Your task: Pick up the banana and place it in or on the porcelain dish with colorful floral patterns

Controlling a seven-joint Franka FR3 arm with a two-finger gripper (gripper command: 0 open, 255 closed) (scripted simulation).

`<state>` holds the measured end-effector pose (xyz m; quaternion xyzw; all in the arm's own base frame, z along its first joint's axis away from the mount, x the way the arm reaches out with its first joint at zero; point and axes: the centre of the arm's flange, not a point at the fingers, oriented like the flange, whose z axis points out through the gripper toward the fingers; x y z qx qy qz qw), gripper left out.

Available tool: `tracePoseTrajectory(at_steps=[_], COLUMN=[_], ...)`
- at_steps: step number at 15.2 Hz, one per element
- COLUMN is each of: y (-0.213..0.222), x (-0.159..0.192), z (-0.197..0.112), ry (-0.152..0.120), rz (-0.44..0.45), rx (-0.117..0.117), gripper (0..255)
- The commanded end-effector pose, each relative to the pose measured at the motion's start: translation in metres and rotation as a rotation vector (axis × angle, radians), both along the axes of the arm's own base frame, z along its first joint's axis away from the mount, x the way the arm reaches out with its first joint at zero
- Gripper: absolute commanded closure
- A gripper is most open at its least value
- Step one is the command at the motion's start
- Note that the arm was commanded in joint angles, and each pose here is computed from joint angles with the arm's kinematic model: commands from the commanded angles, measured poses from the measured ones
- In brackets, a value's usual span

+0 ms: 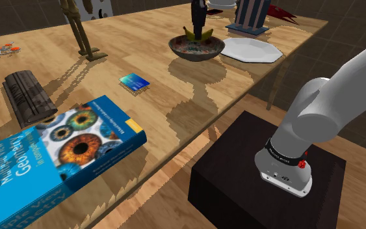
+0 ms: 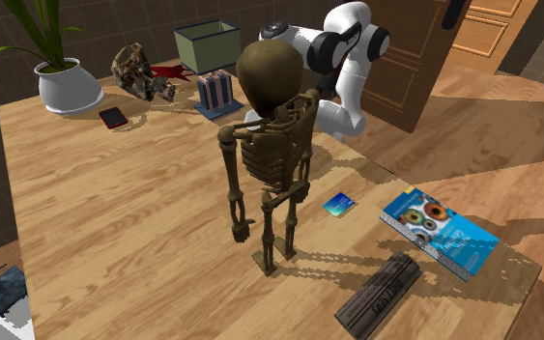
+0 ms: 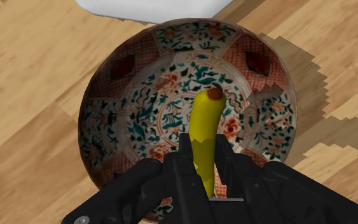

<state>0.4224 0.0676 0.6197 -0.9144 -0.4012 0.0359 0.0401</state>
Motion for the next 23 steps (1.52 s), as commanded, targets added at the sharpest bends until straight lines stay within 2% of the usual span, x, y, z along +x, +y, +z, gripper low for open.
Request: tracePoseTrajectory(at_steps=[1, 8, 9, 14, 18, 23], y=[-0.001, -0.001, -0.001, -0.001, -0.003, -0.003], x=[0.001, 0.002, 0.002, 0.002, 0.006, 0.006], z=[-0.006, -0.006, -0.006, -0.006, 0.044, 0.044], ry=[-0.001, 0.0, 0.0, 0.0, -0.001, -0.001], rz=[0.0, 0.0, 0.0, 0.0, 0.0, 0.0], rx=[0.0, 0.0, 0.0, 0.0, 0.0, 0.0], gripper=[255, 255, 0, 0, 0, 0])
